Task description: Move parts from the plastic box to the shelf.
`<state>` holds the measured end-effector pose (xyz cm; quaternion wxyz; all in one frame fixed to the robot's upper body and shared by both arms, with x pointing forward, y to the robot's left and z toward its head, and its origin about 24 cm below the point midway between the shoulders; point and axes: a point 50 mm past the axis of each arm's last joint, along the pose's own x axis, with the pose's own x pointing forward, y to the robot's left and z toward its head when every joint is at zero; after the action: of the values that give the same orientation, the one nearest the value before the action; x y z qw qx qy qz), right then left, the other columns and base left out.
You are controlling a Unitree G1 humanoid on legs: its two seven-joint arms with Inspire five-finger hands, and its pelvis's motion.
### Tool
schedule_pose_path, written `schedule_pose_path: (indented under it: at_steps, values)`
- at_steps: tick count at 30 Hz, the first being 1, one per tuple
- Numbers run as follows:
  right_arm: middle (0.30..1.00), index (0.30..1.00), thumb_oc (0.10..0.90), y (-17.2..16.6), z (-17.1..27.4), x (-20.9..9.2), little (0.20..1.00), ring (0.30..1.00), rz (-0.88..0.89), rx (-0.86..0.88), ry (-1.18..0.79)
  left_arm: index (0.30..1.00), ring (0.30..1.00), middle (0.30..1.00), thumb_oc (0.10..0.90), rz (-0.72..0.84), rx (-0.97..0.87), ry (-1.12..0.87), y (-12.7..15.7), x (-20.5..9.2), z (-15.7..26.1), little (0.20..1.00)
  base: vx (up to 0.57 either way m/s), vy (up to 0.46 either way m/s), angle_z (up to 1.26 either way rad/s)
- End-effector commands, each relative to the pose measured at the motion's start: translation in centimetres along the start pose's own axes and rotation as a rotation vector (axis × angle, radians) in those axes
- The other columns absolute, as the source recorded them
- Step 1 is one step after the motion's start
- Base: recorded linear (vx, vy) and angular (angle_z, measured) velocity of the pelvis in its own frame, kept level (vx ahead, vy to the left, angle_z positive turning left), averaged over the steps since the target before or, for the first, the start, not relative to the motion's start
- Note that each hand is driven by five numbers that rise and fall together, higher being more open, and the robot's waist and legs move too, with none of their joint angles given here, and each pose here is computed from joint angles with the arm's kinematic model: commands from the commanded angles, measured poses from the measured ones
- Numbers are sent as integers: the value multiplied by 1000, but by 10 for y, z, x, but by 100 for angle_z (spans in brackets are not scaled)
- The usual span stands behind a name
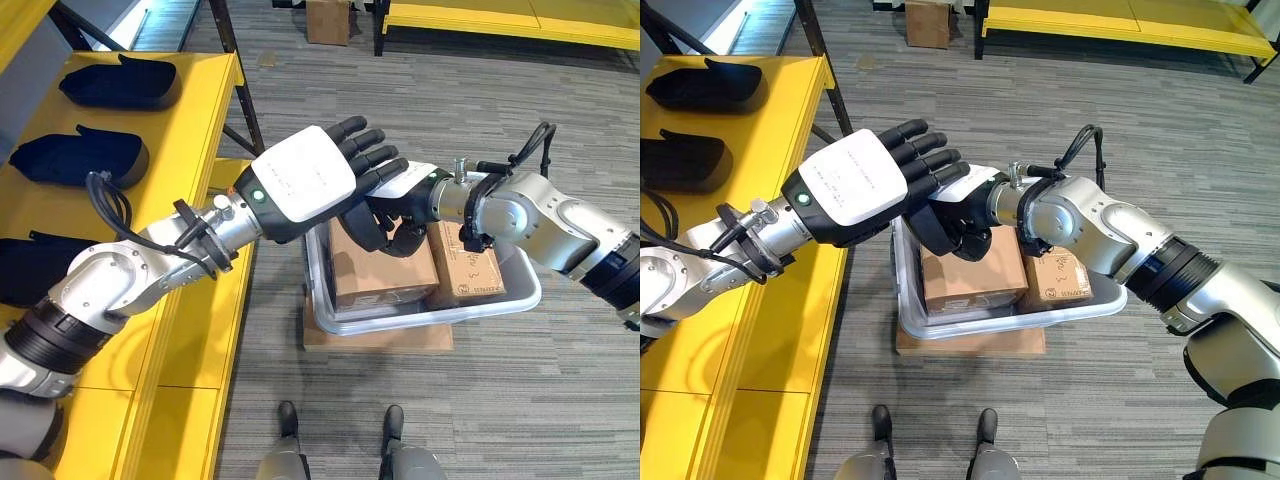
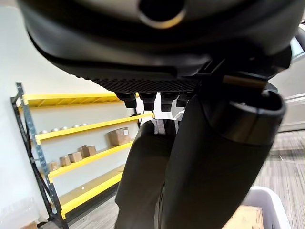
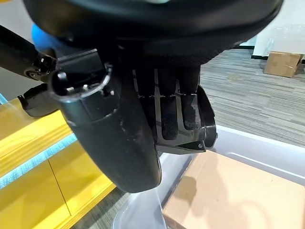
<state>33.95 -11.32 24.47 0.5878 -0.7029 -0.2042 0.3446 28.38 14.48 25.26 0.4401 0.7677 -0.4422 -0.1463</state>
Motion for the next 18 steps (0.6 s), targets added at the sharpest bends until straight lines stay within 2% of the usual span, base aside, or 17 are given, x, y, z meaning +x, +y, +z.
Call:
schedule_pose_path:
  at_steps: [1, 10, 18]
  values:
    - [300, 300, 400, -53, 30, 14, 300, 300, -287, 20, -153, 1000, 1000, 1000, 900, -29, -70, -244, -19, 1, 51, 1000, 0, 0, 0]
    - [300, 300, 400, -57, 37, 17, 300, 300, -302, 9, -182, 1000, 1000, 1000, 900, -44, -62, -307, -23, 5, 61, 1000, 0, 0, 0]
    - [300, 300, 400, -61, 37, 16, 300, 300, -330, 3, -181, 1000, 1000, 1000, 900, -40, -128, -324, -30, 5, 73, 1000, 0, 0, 0]
